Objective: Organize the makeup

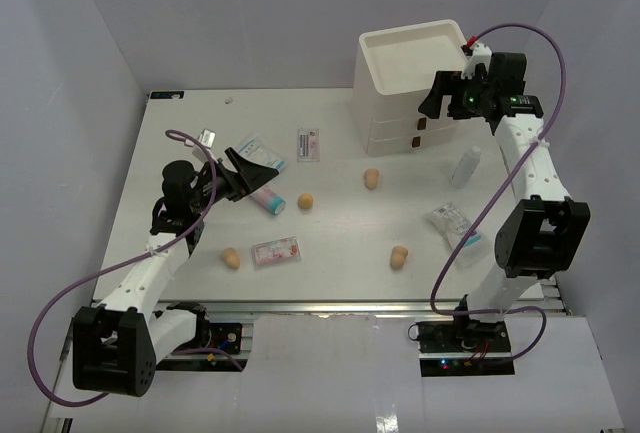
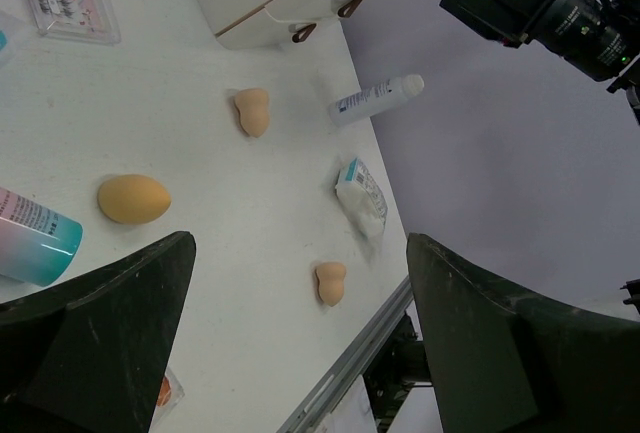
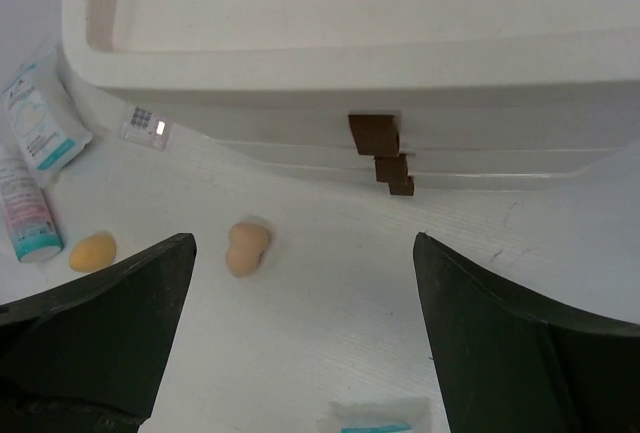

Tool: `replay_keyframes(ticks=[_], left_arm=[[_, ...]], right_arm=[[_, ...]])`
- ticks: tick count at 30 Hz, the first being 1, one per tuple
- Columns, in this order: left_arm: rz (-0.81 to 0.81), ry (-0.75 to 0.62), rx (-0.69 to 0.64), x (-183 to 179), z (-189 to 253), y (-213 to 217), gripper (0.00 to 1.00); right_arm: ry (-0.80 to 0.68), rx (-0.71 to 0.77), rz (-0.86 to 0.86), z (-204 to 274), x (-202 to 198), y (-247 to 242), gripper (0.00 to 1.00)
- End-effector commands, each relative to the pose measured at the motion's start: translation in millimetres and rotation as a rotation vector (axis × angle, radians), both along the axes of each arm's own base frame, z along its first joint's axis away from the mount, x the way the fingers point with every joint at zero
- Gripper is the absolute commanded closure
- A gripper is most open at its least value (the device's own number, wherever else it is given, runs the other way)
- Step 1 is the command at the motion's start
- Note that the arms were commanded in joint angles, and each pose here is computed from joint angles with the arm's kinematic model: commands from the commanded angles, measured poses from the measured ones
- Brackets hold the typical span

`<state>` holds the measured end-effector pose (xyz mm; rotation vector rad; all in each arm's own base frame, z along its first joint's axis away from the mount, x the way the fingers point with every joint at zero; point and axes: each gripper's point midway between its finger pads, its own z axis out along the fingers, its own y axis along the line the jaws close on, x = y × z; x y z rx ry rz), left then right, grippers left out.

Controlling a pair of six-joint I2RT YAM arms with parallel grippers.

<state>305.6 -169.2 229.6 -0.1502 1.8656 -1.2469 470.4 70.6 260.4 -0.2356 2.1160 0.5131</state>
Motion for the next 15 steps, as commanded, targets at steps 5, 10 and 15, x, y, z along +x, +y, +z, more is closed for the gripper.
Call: replay_keyframes(ticks=[5, 10, 15], left_arm=[[0.025, -0.018, -0.002, -1.8, 8.5, 1.9, 0.02], [0.01, -0.008, -0.002, 1.2, 8.0, -3.9, 0.02], [-0.001, 0.001, 0.001, -1.5, 4.5, -10.0, 0.02]], right_arm=[[-0.035, 0.026, -0.095, 4.3, 38.6, -9.2, 0.11], [-0.046, 0.026, -0.052, -4.4, 48.5, -3.6, 0.26], [-0.115, 0.003, -0.012, -4.1, 59.8, -1.7, 0.34]])
